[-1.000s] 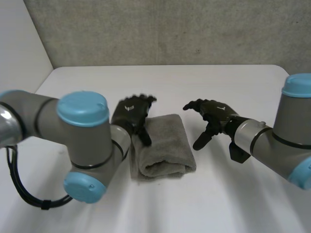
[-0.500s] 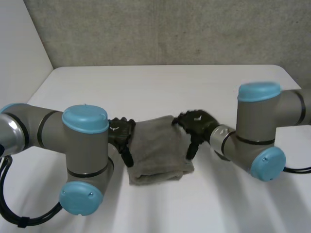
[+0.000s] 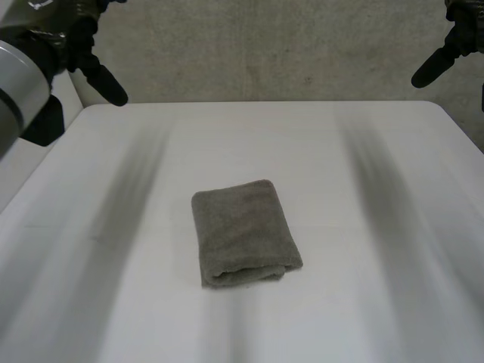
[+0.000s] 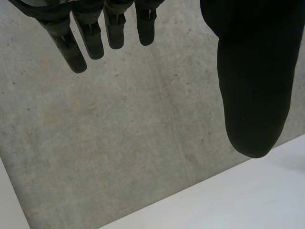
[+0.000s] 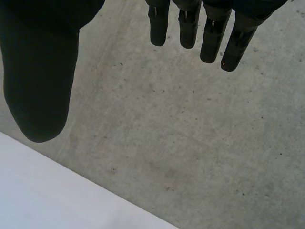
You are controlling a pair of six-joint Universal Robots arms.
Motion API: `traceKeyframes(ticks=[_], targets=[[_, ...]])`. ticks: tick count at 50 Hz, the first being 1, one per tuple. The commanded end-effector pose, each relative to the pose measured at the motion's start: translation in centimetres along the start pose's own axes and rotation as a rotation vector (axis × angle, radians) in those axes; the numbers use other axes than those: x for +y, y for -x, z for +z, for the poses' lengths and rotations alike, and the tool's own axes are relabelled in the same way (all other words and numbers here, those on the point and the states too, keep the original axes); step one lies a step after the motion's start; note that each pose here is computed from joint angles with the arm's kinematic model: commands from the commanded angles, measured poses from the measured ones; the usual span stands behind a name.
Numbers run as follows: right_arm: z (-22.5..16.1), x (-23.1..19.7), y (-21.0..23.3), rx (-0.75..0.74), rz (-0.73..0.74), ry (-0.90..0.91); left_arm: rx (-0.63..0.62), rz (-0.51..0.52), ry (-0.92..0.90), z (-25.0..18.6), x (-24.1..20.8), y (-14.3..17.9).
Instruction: Fold the towel.
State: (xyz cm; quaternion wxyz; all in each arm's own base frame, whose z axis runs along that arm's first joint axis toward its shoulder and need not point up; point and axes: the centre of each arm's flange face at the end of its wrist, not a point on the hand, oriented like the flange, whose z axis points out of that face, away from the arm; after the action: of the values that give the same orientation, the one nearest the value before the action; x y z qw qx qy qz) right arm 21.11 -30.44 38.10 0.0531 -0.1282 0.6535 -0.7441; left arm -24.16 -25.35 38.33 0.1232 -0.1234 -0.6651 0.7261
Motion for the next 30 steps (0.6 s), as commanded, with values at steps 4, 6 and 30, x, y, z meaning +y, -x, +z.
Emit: traceKeyframes(ticks=[4,6,30], targets=[[-0.5,1.2,1.1,-0.091,-0.006,0.055,0.026,-0.042,0.005,-0.8,-0.3,-0.3],[-0.8,1.7,1.7,-0.147,-0.007,0.075,0.027,-0.048,0.011,-0.7,-0.1,-0.4],[-1.2,2.3,2.3,-0.203,-0.001,0.097,0.033,-0.05,0.062,-0.9,1.6,-0.4]])
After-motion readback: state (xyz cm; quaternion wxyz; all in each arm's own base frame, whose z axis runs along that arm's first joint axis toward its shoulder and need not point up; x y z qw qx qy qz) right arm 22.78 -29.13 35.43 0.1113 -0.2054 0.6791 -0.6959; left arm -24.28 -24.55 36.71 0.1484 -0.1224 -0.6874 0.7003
